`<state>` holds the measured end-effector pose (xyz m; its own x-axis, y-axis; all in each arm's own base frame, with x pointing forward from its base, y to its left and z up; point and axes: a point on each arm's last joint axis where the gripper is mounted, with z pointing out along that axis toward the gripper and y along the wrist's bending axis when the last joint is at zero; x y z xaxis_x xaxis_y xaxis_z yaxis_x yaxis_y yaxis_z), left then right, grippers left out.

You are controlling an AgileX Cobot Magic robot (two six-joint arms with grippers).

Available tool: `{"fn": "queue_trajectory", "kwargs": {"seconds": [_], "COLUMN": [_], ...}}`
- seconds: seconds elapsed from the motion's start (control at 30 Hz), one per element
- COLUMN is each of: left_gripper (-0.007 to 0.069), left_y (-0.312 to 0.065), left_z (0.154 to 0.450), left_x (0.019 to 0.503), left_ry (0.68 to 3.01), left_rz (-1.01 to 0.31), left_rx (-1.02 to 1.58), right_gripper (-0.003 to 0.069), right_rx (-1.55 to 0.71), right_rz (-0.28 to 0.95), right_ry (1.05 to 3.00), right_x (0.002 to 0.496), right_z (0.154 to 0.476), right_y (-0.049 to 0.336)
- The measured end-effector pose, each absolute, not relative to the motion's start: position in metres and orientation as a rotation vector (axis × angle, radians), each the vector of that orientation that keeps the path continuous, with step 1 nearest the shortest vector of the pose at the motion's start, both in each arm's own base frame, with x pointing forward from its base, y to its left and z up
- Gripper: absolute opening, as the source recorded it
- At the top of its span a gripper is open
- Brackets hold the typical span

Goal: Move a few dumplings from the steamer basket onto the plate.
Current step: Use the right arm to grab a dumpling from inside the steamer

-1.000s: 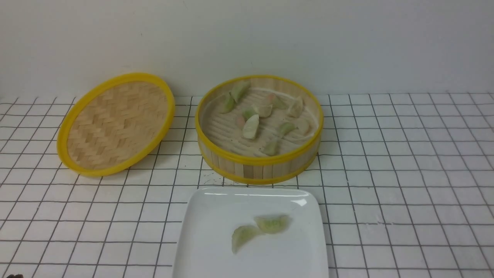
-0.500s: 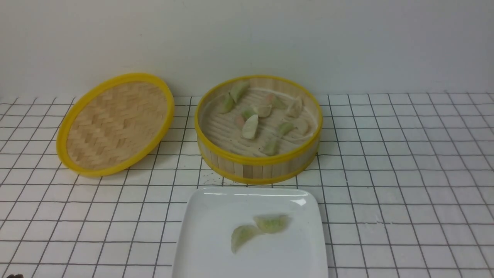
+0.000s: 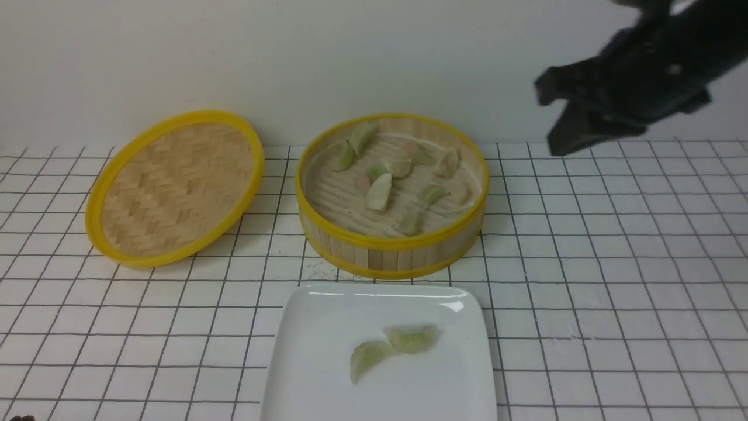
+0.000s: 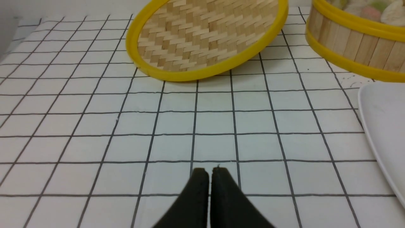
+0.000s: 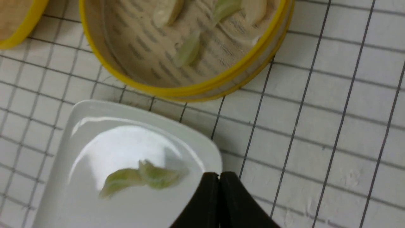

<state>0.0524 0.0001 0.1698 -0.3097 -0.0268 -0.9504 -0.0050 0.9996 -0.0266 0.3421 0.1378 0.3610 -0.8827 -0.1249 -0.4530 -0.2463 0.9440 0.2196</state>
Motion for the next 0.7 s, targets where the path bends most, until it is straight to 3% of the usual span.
{"fn": "queue_trajectory", "kwargs": {"seconds": [0.13,0.3,0.53,0.7], "left_gripper": [-0.0006,-0.0006,-0.0006,-0.0006], "left_y": [0.0,0.0,0.0,0.0], "left_z": [0.17,0.17,0.17,0.17], "left_x": [0.052,0.052,0.052,0.052], "left_ry": [1.886,1.886,1.886,1.886], "left_rz": [-0.022,-0.022,-0.022,-0.022], "left_rx": [-0.023,-0.023,-0.023,-0.023], "right_gripper": [-0.0006,0.0029,0.0216,0.0345], "right_rx": [-0.378,-0.455,-0.54,-0.59], "right_rz": [0.262,0.131,-0.049,-0.153], "right_ry": [2.656,2.64,2.618,2.62], "right_x": [0.383,0.424,0.468,0.477], "right_z": [0.331,0.29,0.231,0.209], "right_y": [0.189,0.221,0.233,0.23]}}
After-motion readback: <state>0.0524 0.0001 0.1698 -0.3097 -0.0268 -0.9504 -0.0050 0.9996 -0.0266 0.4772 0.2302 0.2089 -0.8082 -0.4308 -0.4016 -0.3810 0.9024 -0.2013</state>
